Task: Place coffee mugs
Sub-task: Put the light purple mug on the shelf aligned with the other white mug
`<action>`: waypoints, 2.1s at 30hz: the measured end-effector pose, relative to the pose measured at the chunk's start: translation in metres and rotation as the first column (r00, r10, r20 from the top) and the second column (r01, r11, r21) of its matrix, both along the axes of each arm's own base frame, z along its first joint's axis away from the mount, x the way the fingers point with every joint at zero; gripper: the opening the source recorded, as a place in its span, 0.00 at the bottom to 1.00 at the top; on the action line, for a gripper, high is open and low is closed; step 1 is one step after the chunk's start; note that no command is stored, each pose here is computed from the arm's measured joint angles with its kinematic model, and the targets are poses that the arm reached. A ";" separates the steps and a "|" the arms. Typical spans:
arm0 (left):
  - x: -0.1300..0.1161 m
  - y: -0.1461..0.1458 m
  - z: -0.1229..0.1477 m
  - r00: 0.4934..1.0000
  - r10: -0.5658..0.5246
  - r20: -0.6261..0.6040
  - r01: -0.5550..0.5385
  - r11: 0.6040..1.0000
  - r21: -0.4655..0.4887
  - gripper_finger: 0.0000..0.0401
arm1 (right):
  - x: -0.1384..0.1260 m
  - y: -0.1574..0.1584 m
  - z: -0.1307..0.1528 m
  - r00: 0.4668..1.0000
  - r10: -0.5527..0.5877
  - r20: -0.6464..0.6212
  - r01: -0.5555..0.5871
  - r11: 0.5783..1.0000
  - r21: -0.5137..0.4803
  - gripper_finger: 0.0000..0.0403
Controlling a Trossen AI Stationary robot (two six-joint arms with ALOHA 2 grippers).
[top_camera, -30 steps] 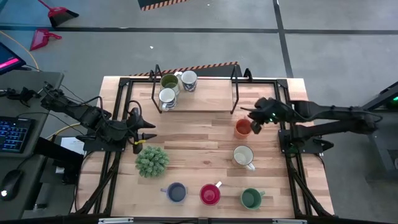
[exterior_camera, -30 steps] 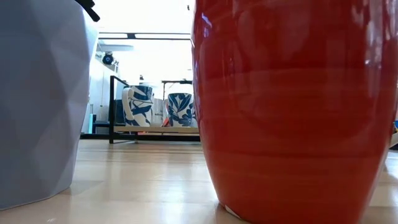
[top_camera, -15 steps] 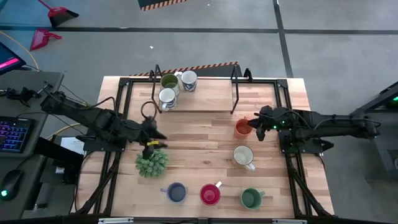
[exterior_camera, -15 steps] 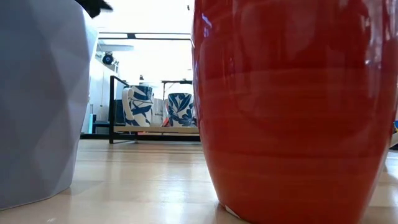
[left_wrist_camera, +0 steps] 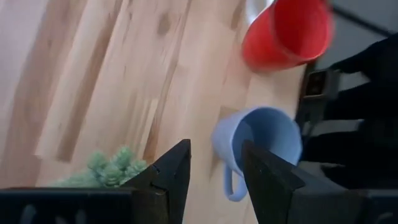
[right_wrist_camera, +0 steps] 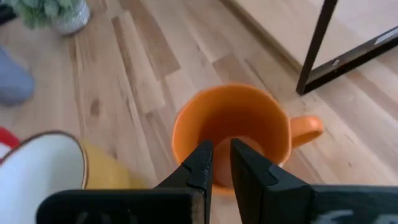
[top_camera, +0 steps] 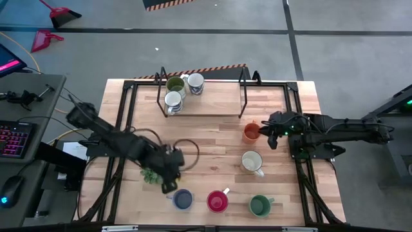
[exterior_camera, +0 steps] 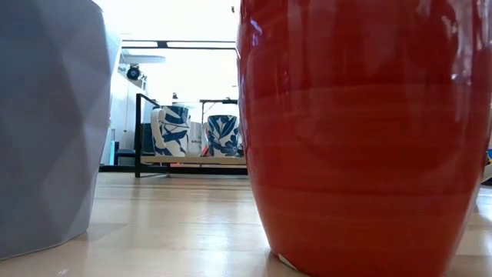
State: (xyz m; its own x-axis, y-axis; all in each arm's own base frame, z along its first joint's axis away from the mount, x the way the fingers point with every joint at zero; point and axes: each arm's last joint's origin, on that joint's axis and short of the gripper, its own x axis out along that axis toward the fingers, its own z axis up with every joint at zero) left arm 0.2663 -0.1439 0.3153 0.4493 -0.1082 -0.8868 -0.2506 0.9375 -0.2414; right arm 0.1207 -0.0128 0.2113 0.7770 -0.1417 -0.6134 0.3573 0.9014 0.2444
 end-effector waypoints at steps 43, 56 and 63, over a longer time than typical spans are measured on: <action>0.046 -0.064 -0.112 0.946 0.172 -0.275 -0.187 0.982 -0.030 0.32 | 0.003 0.002 0.003 0.997 0.055 0.050 -0.059 0.996 0.065 0.09; 0.049 -0.066 -0.123 0.951 0.127 -0.283 -0.136 0.991 -0.011 0.32 | 0.003 0.003 0.004 0.995 0.079 0.059 -0.084 0.993 0.081 0.09; 0.050 -0.063 -0.123 0.950 0.122 -0.286 -0.128 0.992 -0.003 0.21 | 0.003 0.003 0.004 0.995 0.079 0.061 -0.084 0.993 0.081 0.09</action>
